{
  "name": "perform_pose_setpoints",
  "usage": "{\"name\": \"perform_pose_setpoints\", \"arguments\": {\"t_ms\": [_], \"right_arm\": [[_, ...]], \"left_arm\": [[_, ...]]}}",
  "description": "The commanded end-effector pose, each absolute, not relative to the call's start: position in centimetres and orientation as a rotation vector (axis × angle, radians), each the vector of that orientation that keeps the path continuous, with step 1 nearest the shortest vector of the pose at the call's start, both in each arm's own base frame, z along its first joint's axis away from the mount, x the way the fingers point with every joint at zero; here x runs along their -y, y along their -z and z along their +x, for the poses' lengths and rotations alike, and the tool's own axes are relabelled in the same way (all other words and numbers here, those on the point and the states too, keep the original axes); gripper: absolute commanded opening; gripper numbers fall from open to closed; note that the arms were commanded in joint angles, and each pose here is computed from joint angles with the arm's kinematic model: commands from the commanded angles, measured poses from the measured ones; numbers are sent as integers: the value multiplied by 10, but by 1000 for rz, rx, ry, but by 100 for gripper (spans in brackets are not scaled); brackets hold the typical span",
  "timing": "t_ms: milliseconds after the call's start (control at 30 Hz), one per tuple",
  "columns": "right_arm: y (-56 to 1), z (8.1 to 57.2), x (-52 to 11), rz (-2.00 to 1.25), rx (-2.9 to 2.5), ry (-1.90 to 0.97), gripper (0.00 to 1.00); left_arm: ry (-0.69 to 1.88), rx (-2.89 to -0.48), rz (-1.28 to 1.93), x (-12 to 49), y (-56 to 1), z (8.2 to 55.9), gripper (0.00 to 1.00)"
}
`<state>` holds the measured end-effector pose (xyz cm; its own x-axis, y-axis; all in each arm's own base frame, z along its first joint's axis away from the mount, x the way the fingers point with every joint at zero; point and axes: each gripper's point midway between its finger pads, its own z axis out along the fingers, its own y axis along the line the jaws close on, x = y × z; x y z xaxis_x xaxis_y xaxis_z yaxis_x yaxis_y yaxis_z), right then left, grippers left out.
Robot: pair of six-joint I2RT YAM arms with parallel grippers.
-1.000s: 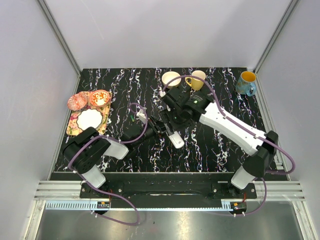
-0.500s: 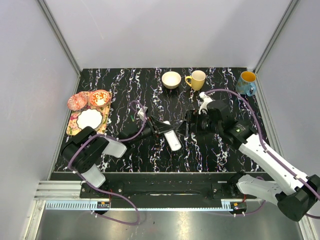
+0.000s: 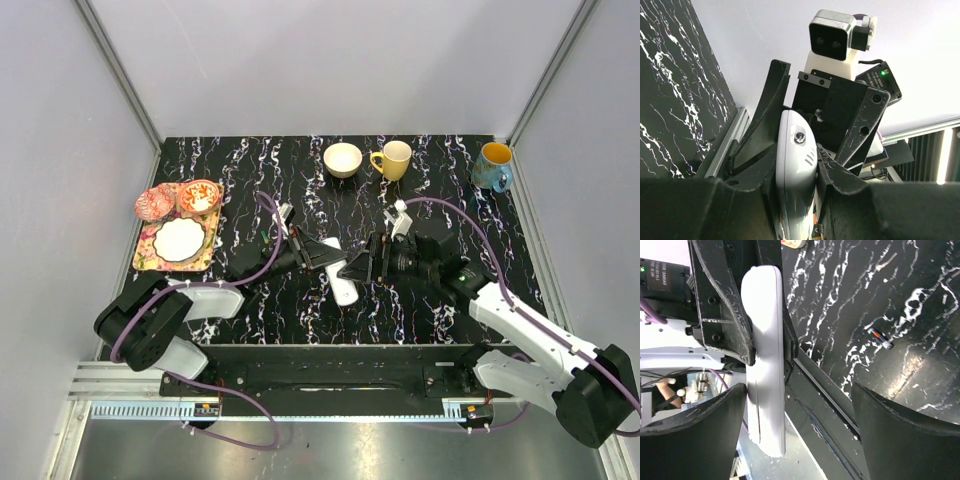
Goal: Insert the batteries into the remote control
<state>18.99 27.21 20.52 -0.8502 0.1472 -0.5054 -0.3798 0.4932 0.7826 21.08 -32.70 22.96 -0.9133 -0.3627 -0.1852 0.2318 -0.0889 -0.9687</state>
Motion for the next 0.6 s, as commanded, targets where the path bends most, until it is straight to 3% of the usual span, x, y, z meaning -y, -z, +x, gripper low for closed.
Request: {"name": "perform_pose_setpoints", "arguments": {"t_ms": [0,367,567], "right_arm": [[-241,185,-285,-244,-2068,-1534,90],[-231,164,-288,-352,-2109,-1629,86],[-213,162,-288,-355,-2178,-1620,73]], "left_arm": [[2068,-1651,5,326,-271,207,0],[2078,-1644,0,327,-269,208,0],[2084,-1637,3,326,-271,207,0]]}}
